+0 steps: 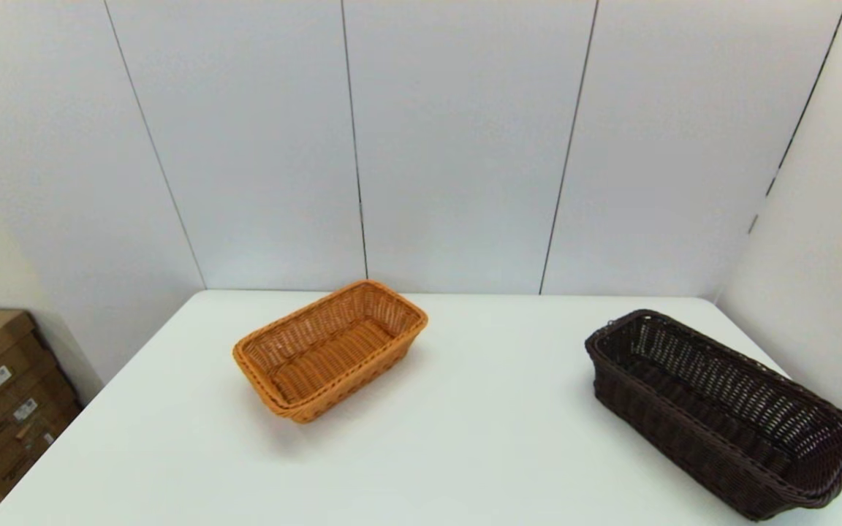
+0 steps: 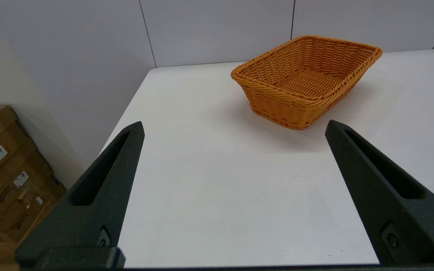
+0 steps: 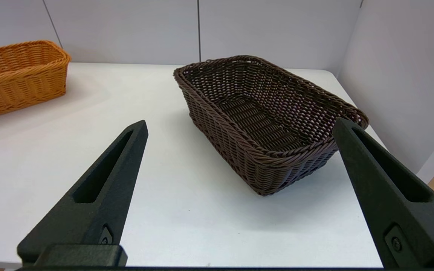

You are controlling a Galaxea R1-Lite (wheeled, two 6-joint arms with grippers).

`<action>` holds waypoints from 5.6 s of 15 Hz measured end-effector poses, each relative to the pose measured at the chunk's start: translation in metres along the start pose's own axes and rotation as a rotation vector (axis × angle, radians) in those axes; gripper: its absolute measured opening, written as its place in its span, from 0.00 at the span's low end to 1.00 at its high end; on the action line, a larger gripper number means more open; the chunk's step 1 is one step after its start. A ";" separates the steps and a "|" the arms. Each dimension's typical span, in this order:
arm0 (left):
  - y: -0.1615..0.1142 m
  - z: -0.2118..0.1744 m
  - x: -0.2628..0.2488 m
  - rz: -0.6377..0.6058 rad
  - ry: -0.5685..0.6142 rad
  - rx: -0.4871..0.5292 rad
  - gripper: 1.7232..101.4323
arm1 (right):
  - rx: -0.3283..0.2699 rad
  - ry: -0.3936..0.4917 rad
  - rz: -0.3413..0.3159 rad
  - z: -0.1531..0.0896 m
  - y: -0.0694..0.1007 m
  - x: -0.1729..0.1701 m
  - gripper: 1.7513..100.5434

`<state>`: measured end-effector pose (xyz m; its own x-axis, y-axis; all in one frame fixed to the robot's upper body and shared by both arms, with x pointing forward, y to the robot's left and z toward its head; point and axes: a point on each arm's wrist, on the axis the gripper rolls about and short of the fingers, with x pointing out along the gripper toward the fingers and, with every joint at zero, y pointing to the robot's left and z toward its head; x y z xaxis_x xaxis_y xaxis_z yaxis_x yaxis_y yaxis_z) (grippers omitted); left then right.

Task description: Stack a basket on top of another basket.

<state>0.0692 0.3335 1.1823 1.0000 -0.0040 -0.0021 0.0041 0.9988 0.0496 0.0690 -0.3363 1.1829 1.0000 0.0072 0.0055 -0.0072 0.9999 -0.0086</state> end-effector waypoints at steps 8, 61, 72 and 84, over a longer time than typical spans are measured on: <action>0.000 0.000 0.000 0.000 -0.002 -0.028 0.96 | 0.000 0.000 0.000 0.000 0.000 0.000 0.97; -0.061 0.017 0.387 0.426 1.344 -0.784 0.96 | 0.000 0.000 0.000 0.000 0.000 0.000 0.97; -0.055 -0.021 0.413 0.470 1.391 -0.786 0.96 | 0.000 0.000 0.000 0.000 0.000 0.000 0.97; -0.057 -0.026 0.419 0.461 1.388 -0.778 0.14 | 0.000 0.000 0.000 0.000 0.000 0.000 0.97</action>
<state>0.4878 0.2760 1.1523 0.1513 -0.1018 -0.9832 -0.7019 0.6893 -0.1793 0.0690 -0.3363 1.1829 1.0000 0.0077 0.0051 -0.0076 0.9999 -0.0090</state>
